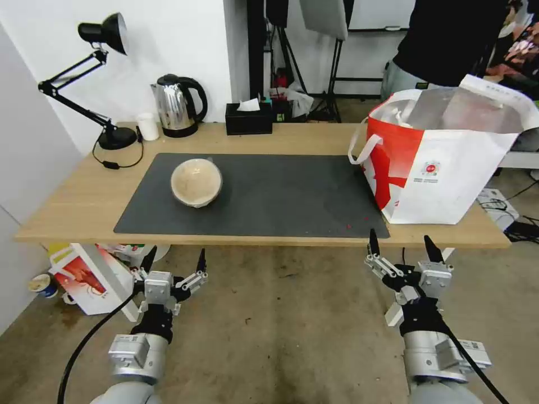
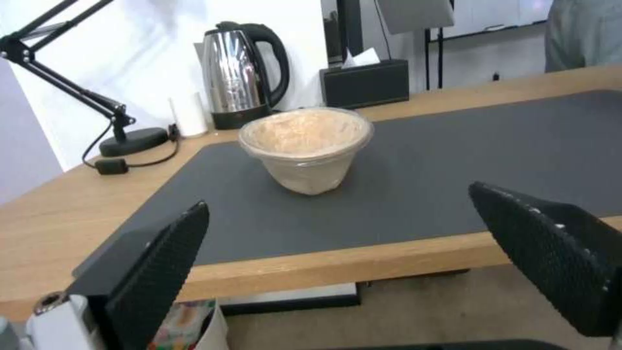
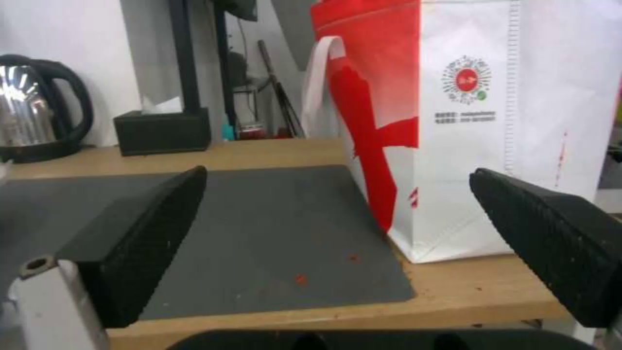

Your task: Pick up the trash from the table and place it into the takeout bag.

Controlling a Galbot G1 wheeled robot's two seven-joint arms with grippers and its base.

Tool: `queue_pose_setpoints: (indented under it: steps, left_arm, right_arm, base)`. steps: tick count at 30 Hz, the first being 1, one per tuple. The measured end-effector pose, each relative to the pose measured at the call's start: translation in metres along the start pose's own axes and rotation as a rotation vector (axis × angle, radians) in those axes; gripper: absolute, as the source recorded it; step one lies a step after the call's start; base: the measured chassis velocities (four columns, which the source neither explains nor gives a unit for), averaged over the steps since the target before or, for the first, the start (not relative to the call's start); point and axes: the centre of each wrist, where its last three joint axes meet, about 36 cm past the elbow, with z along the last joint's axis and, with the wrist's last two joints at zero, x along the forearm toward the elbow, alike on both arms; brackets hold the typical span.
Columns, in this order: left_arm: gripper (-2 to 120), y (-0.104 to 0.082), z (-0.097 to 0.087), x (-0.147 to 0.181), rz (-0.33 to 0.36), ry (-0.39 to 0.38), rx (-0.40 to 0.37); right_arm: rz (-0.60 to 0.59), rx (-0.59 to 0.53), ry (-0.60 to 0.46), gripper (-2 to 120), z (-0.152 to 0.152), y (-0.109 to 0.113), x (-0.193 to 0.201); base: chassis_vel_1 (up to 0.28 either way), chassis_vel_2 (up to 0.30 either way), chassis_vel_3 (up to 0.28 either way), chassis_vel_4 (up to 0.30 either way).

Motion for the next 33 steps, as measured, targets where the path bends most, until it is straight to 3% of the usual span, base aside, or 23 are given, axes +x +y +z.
queue_pose_setpoints:
  steps: [33]
  left_arm:
    - [100,0.0000,0.0000,0.0000,0.000,0.000,0.000]
  right_arm:
    - [-0.022,0.078,0.078,100,0.0050,-0.0050,-0.0001]
  base:
    - [0.000,0.000,0.000,0.000]
